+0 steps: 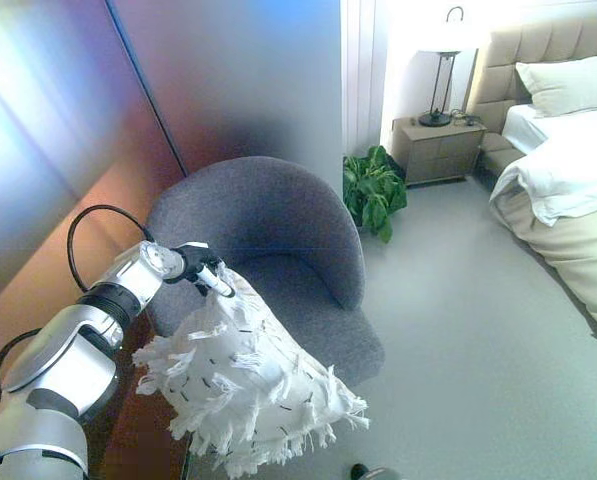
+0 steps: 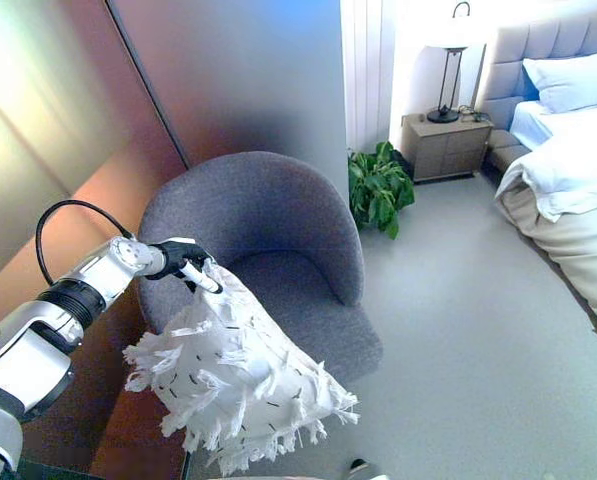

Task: Pick up the pillow and put it on the sofa.

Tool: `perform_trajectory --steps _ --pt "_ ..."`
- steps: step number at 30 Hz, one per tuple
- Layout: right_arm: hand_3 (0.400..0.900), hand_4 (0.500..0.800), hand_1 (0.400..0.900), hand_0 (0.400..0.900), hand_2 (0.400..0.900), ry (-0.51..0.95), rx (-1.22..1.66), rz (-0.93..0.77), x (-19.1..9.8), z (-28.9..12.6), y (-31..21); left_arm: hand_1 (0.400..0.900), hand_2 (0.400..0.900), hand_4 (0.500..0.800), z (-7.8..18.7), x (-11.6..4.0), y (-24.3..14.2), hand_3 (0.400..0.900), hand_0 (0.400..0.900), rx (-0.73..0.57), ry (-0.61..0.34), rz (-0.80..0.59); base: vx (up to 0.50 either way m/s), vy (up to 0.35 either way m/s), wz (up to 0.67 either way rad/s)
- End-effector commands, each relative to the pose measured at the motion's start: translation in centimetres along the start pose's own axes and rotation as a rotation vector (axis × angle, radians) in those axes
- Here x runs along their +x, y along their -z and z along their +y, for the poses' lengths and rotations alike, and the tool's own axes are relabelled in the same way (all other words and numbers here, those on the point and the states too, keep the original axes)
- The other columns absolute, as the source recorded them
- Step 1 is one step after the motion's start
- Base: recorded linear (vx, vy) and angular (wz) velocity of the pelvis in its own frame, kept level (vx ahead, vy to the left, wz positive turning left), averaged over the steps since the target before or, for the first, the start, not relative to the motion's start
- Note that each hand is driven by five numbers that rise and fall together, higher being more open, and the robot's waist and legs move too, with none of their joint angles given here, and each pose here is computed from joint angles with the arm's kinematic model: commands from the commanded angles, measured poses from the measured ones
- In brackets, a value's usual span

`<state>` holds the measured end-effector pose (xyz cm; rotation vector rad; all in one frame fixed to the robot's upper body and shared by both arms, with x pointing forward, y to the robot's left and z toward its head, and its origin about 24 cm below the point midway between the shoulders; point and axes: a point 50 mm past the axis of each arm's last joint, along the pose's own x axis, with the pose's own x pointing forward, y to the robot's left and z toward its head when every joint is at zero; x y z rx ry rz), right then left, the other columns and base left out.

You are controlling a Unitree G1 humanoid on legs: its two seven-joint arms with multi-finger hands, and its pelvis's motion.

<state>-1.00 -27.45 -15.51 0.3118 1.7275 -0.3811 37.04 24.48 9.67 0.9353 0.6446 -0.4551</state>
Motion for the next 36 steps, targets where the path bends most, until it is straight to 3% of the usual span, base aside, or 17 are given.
perform_trajectory --steps 1,15,23,26,32,36 --pt "0.900 0.800 0.900 0.900 0.900 0.064 -0.019 0.056 -0.3 -2.1 1.2 0.900 0.900 0.800 8.1 -5.0 -5.3 0.900 0.900 -0.086 -0.278 -0.183 0.007 0.015 0.04" --pt "0.900 0.800 0.900 0.900 0.900 0.043 -0.068 0.053 0.0 -1.1 1.1 0.900 0.900 0.800 7.2 -4.4 -4.4 0.900 0.900 -0.146 -0.250 -0.224 -0.006 0.002 0.01" --pt "0.900 0.800 0.900 0.900 0.900 0.022 -0.111 0.018 0.2 -0.2 0.6 0.900 0.900 0.800 5.0 -3.5 -4.4 0.900 0.900 -0.244 -0.109 -0.382 -0.076 0.017 0.04" --pt "0.900 0.800 0.900 0.900 0.900 0.013 -0.133 -0.011 0.2 0.2 0.1 0.900 0.900 0.800 2.2 -2.0 -3.4 0.900 0.900 -0.317 -0.030 -0.423 -0.086 0.014 0.05" --pt "0.900 0.800 0.900 0.900 0.900 -0.019 -0.183 -0.064 0.4 1.5 -0.7 0.900 0.900 0.800 -7.5 1.5 1.4 0.900 0.900 -0.472 0.140 -0.385 -0.100 0.030 0.03" --pt "0.900 0.800 0.900 0.900 0.900 -0.031 -0.204 -0.091 0.4 2.5 -1.4 0.900 0.900 0.800 -13.1 2.3 3.7 0.900 0.900 -0.574 0.220 -0.341 -0.084 0.032 0.05"
